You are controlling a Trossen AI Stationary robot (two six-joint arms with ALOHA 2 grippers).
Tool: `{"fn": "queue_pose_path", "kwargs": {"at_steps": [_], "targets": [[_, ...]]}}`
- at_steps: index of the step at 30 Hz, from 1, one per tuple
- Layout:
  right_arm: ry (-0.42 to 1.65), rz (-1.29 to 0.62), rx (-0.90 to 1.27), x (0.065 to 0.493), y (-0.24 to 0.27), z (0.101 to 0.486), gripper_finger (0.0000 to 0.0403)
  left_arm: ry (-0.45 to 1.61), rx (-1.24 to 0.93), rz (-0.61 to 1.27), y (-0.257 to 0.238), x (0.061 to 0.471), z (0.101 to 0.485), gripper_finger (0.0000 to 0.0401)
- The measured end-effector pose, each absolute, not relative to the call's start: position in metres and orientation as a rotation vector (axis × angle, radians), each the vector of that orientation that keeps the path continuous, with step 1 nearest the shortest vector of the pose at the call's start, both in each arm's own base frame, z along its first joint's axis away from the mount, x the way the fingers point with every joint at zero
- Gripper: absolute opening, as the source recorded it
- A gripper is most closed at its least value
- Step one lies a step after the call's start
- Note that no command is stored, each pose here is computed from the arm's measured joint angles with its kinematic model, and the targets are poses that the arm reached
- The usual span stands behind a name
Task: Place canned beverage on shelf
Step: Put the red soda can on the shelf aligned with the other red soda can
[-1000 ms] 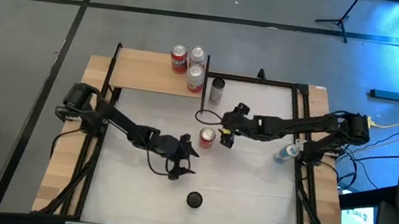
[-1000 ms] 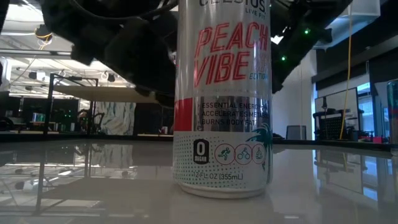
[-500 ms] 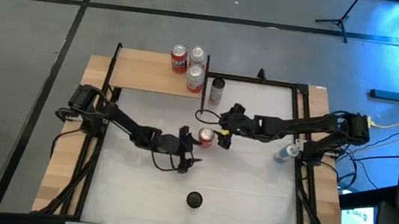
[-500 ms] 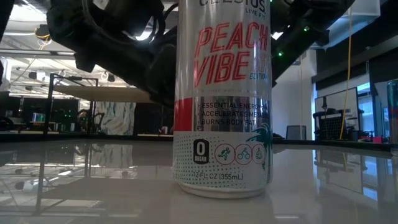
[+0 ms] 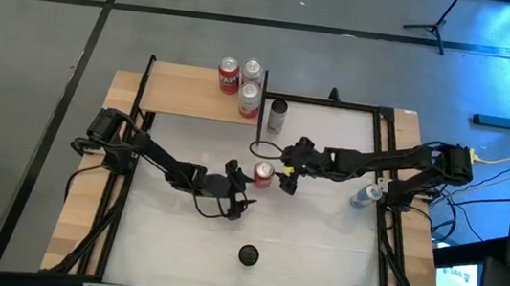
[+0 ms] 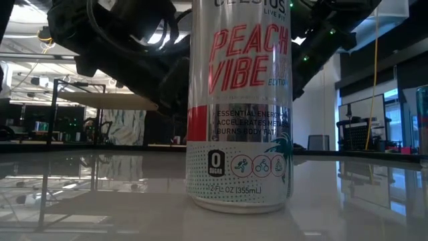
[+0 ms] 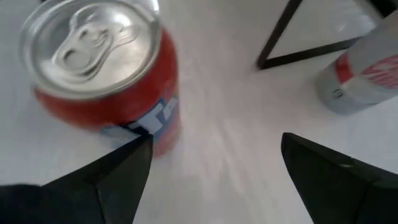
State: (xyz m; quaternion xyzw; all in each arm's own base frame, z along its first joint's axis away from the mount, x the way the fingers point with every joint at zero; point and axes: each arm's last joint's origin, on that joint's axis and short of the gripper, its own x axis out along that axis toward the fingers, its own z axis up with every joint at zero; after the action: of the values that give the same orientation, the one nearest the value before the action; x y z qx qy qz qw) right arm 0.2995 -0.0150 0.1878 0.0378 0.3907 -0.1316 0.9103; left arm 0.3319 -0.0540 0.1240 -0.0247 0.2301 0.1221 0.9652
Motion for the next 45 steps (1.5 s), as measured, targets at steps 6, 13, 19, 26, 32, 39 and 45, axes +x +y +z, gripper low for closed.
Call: {"fn": "queue_pose_path", "kwargs": {"at_steps": [6,13,19,26,32,39,45], "targets": [[0.806,-0.192,0.113,0.301,-0.012,0.188,0.0356,0.501,-0.048,0.312,-0.052,0.329,0.120,0.0298],[0.807,-0.125,0.142,0.301,-0.010,0.188,0.0356,0.510,-0.020,0.377,-0.050,0.328,0.119,0.0298],[0.832,-0.112,0.147,0.299,-0.010,0.187,0.0356,0.515,-0.026,0.390,-0.051,0.321,0.136,0.0298],[0.834,-0.396,-0.014,0.292,-0.019,0.192,0.0356,0.514,-0.140,0.066,-0.065,0.320,0.151,0.0298],[0.733,-0.369,-0.032,0.304,-0.019,0.193,0.0356,0.475,-0.137,0.000,-0.067,0.327,0.144,0.0298],[0.735,-0.312,-0.023,0.305,-0.018,0.193,0.0356,0.479,-0.075,0.153,-0.058,0.328,0.139,0.0298],[0.759,-0.262,-0.003,0.304,-0.016,0.191,0.0356,0.500,-0.049,0.230,-0.053,0.326,0.137,0.0298]]}}
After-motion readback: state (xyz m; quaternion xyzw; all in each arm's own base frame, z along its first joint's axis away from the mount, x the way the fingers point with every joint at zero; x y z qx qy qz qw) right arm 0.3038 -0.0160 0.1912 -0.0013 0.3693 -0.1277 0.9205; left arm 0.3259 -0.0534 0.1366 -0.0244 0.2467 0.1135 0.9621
